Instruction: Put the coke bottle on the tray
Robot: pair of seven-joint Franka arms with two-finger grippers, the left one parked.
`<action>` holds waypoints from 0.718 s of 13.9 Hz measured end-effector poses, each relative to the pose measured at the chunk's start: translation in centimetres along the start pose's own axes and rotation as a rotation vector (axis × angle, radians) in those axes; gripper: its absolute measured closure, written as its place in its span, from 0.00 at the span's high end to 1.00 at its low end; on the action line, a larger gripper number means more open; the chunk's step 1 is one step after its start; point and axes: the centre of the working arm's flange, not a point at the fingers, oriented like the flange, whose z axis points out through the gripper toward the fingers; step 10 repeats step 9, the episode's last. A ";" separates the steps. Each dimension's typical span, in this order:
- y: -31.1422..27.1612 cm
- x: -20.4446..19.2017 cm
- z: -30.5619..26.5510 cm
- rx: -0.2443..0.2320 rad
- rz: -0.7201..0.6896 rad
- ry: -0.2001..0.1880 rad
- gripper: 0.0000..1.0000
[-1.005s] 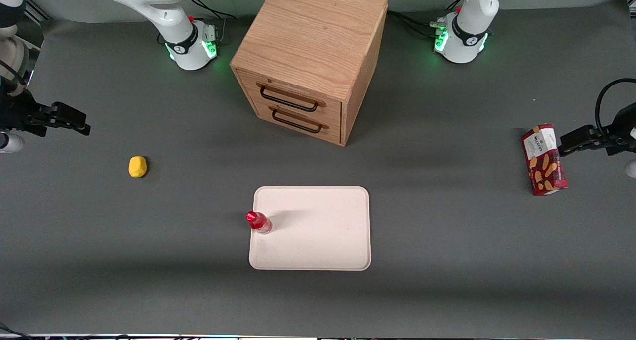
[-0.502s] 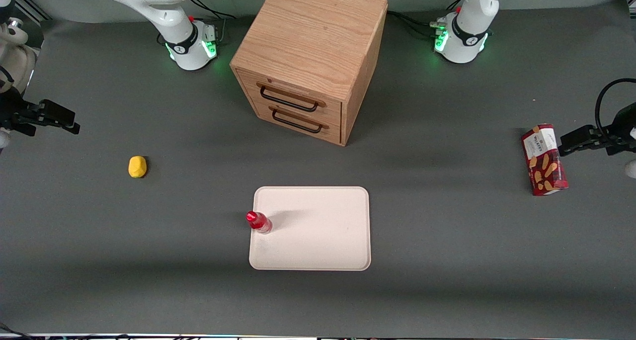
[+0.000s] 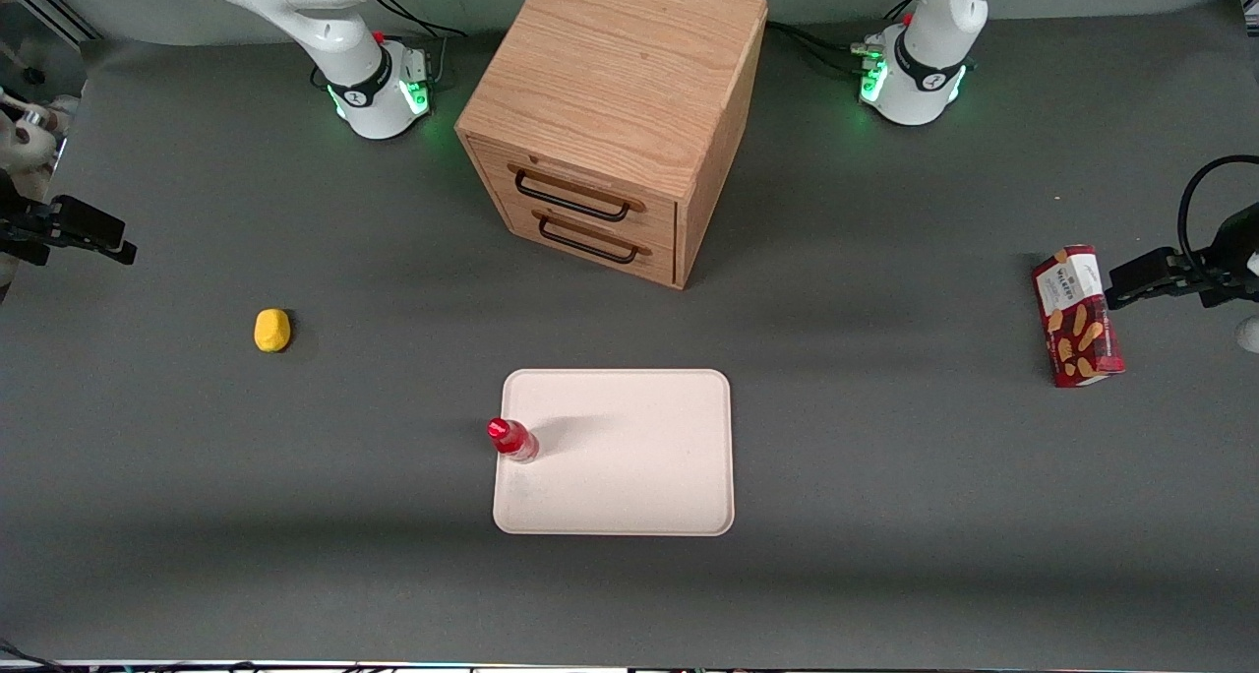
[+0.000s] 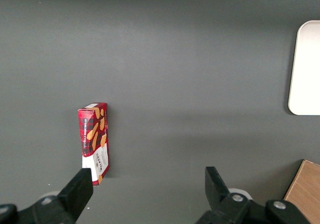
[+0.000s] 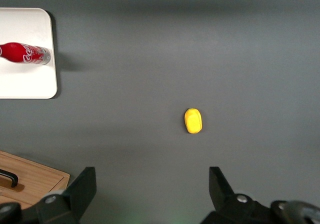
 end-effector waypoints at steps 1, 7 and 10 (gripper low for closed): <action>0.0 0.0 0.0 0.001 0.000 0.000 1.00; -0.9 -0.1 -0.2 0.002 -0.016 0.005 1.00; -0.9 -0.1 -0.2 0.002 -0.017 0.005 1.00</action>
